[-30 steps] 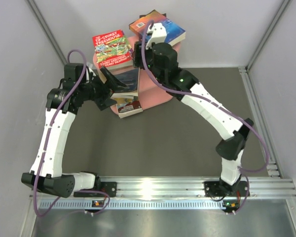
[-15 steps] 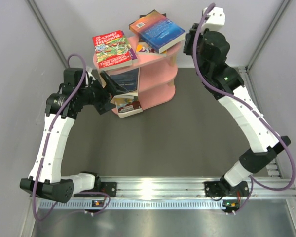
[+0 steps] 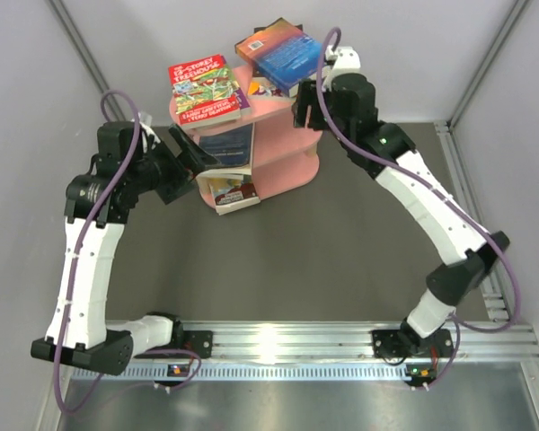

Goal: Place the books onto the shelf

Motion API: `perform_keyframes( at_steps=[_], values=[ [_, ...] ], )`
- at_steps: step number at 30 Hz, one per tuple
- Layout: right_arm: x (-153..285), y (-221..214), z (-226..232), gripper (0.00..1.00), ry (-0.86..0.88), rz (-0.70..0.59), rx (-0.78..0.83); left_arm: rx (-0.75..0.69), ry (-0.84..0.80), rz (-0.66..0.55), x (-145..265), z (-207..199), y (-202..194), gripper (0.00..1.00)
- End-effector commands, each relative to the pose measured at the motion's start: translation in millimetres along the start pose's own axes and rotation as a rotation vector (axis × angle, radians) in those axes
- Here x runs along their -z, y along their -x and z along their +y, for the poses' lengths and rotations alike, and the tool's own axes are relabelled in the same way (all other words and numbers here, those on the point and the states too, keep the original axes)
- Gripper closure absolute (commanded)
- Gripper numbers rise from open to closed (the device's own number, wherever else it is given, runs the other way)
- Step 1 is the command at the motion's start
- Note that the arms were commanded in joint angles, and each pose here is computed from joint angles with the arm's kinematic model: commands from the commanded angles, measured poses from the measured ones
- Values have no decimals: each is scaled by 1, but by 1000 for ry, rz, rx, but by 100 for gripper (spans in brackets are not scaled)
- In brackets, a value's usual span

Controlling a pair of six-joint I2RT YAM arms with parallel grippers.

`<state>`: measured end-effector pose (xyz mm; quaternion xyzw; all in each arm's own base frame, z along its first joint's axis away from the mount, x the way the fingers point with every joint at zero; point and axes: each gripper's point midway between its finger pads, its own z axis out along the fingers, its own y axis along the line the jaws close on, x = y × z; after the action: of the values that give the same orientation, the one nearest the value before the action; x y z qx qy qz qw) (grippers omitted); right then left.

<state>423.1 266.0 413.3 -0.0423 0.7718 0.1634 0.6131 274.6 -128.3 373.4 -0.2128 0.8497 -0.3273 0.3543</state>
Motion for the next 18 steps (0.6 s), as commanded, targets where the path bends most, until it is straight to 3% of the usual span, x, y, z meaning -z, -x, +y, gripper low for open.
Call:
perform_keyframes(
  at_steps=[1,2,6,9,12,18],
  values=[
    [83,45,39,12,283,-111,-94,-95,2,-53,15,6,1,1],
    [92,41,43,0,324,-96,-103,-113,4,-44,13,8,-1,1],
    [124,-11,49,0,424,94,-143,-146,37,-12,5,20,-7,1],
    [154,-31,40,0,447,132,-163,-187,67,-18,0,27,-2,1],
    [159,-48,17,0,367,136,-155,-213,83,-52,-1,26,8,1],
    [175,-21,-12,0,268,51,-80,-215,-30,-101,-9,-14,35,1]
  ],
)
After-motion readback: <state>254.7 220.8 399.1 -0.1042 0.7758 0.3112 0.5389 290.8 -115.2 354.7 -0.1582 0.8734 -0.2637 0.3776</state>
